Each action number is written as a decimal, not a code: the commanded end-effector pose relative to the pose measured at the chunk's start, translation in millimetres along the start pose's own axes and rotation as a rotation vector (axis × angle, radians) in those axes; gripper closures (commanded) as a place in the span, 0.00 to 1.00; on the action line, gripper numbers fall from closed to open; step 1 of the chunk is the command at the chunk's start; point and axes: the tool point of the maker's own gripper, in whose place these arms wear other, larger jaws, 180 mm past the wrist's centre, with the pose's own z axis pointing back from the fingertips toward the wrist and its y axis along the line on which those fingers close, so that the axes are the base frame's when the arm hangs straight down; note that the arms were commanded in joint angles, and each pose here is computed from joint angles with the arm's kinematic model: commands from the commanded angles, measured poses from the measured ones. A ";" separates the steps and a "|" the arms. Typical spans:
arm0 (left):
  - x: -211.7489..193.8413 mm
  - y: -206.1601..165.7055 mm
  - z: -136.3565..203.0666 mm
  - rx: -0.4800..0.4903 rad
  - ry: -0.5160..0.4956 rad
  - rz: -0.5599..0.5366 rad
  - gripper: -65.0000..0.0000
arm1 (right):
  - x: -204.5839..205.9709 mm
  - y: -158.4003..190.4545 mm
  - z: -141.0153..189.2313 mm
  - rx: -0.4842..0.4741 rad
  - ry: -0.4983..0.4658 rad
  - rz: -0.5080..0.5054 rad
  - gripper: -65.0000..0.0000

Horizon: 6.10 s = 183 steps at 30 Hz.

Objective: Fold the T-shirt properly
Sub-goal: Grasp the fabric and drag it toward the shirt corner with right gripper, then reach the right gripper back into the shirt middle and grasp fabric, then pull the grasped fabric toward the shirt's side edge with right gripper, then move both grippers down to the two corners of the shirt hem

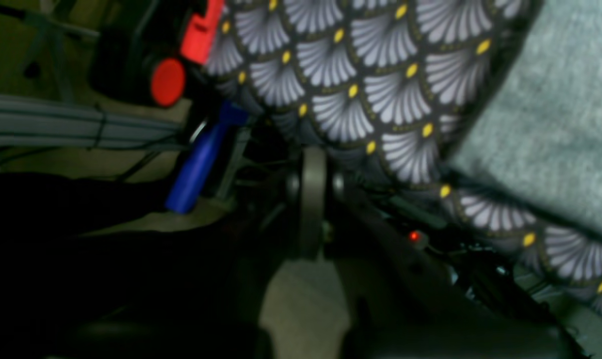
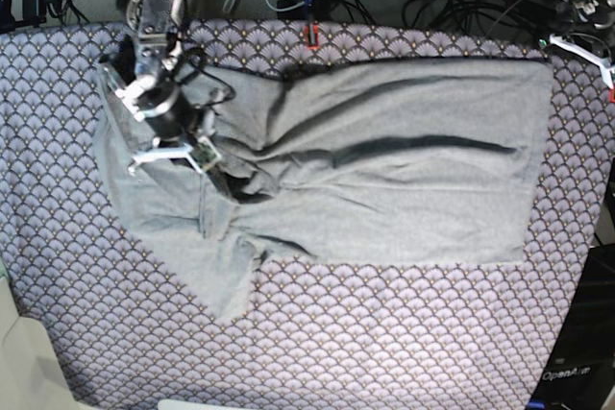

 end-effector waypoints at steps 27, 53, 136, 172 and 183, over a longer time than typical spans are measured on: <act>67.0 -69.2 -24.8 -0.128 -0.087 -0.186 1.00 | -142.3 -48.3 89.1 -0.229 0.216 -0.262 1.00; 106.2 -32.4 -21.1 -0.047 -0.150 -0.222 1.00 | -105.5 -107.5 116.1 -0.402 0.030 -0.187 1.00; 202.3 -37.6 -6.6 -0.017 -0.335 -0.086 0.91 | 51.0 -174.4 -11.1 -0.339 -0.075 -0.041 0.80; 270.6 -98.2 -49.0 -0.164 -0.272 -0.238 0.39 | -73.3 -149.1 -62.2 -0.125 0.237 -0.290 0.56; 278.1 -103.2 -45.0 -0.155 -0.280 -0.301 0.39 | -84.3 -136.6 -62.2 -0.100 0.260 -0.301 0.76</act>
